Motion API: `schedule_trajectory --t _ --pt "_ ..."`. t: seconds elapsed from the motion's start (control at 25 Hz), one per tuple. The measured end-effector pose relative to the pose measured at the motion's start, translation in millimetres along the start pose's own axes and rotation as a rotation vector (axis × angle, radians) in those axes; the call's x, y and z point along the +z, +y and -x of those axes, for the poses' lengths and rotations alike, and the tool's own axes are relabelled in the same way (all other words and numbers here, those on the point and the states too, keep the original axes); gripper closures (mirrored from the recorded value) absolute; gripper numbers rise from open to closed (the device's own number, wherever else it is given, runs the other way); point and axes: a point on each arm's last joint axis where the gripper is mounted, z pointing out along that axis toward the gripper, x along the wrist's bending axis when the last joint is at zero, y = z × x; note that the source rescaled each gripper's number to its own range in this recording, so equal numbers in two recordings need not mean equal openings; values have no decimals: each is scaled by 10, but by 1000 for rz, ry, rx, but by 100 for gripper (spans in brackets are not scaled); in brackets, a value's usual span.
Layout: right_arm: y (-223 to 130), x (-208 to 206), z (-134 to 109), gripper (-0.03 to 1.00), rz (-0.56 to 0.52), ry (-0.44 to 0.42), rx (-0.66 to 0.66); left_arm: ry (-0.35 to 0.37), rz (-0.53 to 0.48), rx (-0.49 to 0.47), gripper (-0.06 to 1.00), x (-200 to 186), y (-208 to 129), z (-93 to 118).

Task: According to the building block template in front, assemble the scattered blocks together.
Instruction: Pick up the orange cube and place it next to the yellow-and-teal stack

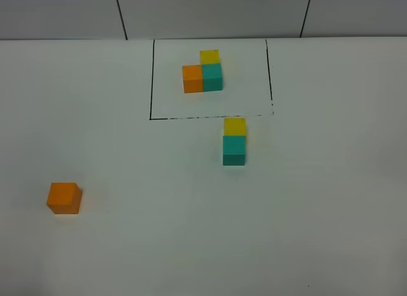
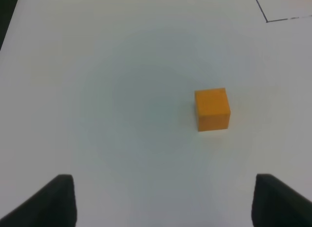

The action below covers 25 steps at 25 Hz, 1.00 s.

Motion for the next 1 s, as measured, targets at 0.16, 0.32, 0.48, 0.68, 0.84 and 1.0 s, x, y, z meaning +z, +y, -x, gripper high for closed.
schedule_trajectory --t 0.16,0.32,0.48,0.68,0.84,1.0 --pt "0 0 2 11 0 -2 8 0 0 0 22 0 0 0" --pt "0 0 2 22 0 -2 11 0 0 0 22 0 0 0" --pt "0 0 2 25 0 -2 14 0 0 0 22 0 0 0" --pt "0 0 2 26 0 -2 15 0 0 0 22 0 0 0" --pt "0 0 2 26 0 -2 15 0 0 0 22 0 0 0" --pt "0 0 2 26 0 -2 15 0 0 0 22 0 0 0"
